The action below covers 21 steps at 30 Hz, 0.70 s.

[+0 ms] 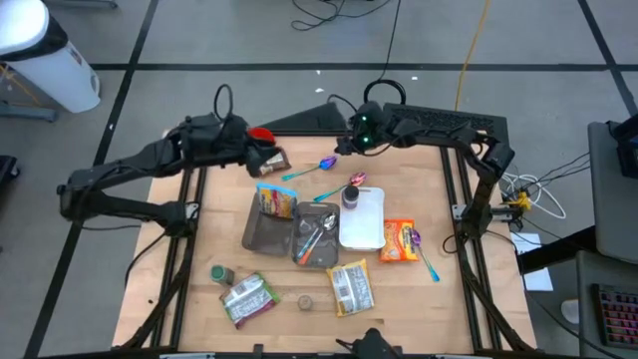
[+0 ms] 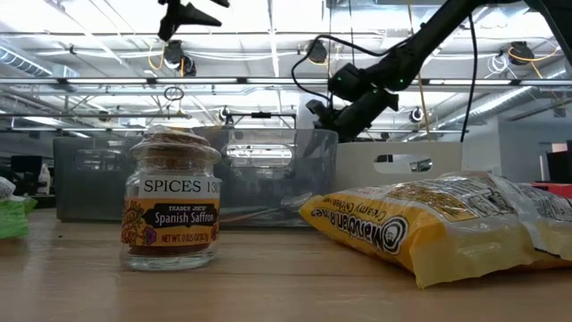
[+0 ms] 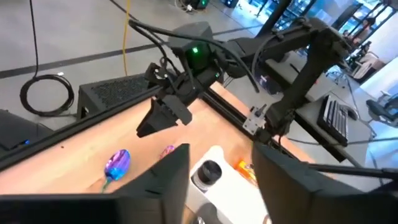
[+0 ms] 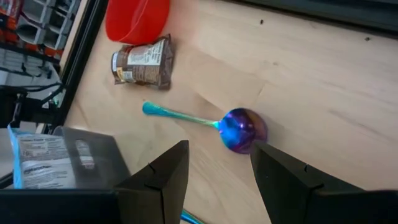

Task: Pick & Place Food Item
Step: Put the blue spoon into the right gray bin

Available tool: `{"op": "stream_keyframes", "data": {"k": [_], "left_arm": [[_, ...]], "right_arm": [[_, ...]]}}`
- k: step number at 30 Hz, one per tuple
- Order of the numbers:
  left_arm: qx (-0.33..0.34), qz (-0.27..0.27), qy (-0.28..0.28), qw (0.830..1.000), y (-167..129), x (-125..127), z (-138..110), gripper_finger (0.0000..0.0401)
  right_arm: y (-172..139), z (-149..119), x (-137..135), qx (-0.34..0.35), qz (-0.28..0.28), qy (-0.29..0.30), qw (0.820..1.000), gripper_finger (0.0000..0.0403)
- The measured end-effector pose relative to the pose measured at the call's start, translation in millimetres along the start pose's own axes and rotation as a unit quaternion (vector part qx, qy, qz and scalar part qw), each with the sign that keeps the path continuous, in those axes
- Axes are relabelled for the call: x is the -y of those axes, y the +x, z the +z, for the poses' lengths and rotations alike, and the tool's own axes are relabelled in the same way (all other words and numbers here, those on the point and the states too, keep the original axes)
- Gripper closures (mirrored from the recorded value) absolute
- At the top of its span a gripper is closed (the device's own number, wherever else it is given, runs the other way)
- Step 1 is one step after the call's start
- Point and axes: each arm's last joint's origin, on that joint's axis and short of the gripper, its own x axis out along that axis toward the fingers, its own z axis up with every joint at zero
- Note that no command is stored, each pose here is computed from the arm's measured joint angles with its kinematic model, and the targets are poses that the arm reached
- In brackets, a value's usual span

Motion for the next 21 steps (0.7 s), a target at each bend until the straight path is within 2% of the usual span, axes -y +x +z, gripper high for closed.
{"op": "stream_keyframes", "data": {"k": [4,8,21], "left_arm": [[0.029,-0.004,0.003,1.000,5.9,-5.1,8.5,0.0159],[0.053,-0.004,0.011,0.999,6.9,-7.8,14.5,0.0134],[0.053,-0.006,0.008,0.999,6.2,-10.9,16.6,0.0126]], "right_arm": [[3.6,-1.9,2.2,-0.009,0.000,-0.011,1.000,0.0239],[16.6,-7.8,11.7,-0.030,-0.012,0.011,0.999,0.0239],[49.0,-15.7,30.2,-0.042,-0.005,0.061,0.997,0.0239]]}}
